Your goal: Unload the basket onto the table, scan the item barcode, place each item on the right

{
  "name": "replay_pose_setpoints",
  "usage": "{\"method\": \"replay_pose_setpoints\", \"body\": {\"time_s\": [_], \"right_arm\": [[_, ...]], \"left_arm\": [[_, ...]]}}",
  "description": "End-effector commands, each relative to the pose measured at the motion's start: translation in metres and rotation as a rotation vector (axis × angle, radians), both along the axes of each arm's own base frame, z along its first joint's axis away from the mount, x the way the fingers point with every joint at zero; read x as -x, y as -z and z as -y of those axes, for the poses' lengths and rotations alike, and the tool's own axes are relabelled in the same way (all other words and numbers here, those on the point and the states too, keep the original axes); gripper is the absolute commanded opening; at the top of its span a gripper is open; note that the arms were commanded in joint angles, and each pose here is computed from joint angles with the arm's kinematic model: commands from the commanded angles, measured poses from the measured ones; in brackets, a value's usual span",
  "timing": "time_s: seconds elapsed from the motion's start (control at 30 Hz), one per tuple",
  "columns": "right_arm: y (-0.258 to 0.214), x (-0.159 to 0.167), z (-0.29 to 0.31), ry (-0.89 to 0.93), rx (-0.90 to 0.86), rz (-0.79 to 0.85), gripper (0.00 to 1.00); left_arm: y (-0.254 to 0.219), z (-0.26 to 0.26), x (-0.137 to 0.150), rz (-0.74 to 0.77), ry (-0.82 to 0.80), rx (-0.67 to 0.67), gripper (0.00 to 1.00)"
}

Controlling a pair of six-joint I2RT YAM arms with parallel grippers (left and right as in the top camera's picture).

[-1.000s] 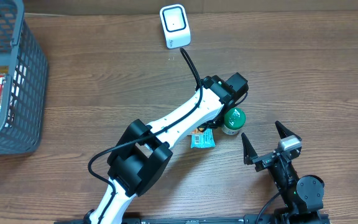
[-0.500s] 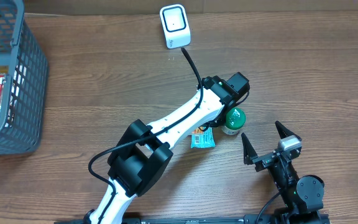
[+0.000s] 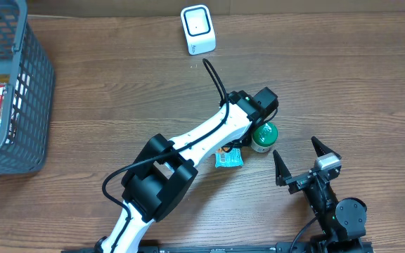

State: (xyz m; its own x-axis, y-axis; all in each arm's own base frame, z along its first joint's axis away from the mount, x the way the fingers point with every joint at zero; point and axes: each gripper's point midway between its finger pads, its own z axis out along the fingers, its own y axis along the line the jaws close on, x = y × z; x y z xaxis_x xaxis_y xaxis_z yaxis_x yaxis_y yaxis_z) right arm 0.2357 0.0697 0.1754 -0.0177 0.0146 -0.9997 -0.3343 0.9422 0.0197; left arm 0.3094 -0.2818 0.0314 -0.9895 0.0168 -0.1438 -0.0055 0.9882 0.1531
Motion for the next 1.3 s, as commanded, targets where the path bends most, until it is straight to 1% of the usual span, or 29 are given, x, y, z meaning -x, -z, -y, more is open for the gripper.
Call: {"method": "replay_pose_setpoints", "body": {"time_s": [0.0,0.03,0.17,0.33,0.6,0.67,0.7,0.73,0.8,0.87,0.97,1.03,1.13,1.27], "right_arm": [[0.002,0.000,0.000,0.001,-0.001,0.004,1.00],[0.002,0.000,0.000,0.001,-0.001,0.004,1.00],[0.002,0.000,0.000,0.001,-0.001,0.004,1.00],[0.002,0.000,0.000,0.001,-0.001,0.004,1.00],[0.002,0.000,0.000,0.001,-0.001,0.004,1.00],[0.002,0.000,0.000,0.001,-0.001,0.004,1.00],[0.002,0.000,0.000,0.001,-0.001,0.004,1.00],[0.002,0.000,0.000,0.001,-0.001,0.004,1.00],[0.002,0.000,0.000,0.001,-0.001,0.004,1.00],[0.002,0.000,0.000,0.001,-0.001,0.004,1.00],[0.002,0.000,0.000,0.001,-0.001,0.004,1.00],[0.002,0.000,0.000,0.001,-0.001,0.004,1.00],[0.002,0.000,0.000,0.001,-0.001,0.004,1.00],[0.002,0.000,0.000,0.001,-0.001,0.004,1.00]], "left_arm": [[0.008,-0.002,0.004,-0.008,-0.007,-0.019,0.06],[0.007,-0.002,0.003,-0.007,-0.008,-0.017,0.04],[0.003,-0.006,0.001,-0.014,-0.016,-0.017,0.04],[-0.020,-0.018,-0.007,-0.014,-0.052,-0.011,0.04],[-0.090,-0.024,-0.025,0.001,0.018,0.243,0.04],[-0.106,-0.025,-0.028,-0.014,0.063,0.340,0.04],[-0.115,-0.022,-0.030,-0.029,0.105,0.418,0.04],[-0.124,-0.012,-0.033,-0.044,0.164,0.534,0.04],[-0.134,-0.001,-0.037,-0.056,0.214,0.663,0.04],[-0.141,0.010,-0.044,-0.048,0.244,0.765,0.04],[-0.143,0.026,-0.057,-0.011,0.272,0.858,0.04],[-0.137,0.032,-0.064,0.006,0.242,0.889,0.04],[-0.122,0.040,-0.065,0.005,0.193,0.917,0.04],[-0.100,0.047,-0.064,-0.010,0.118,0.986,0.04]]}}
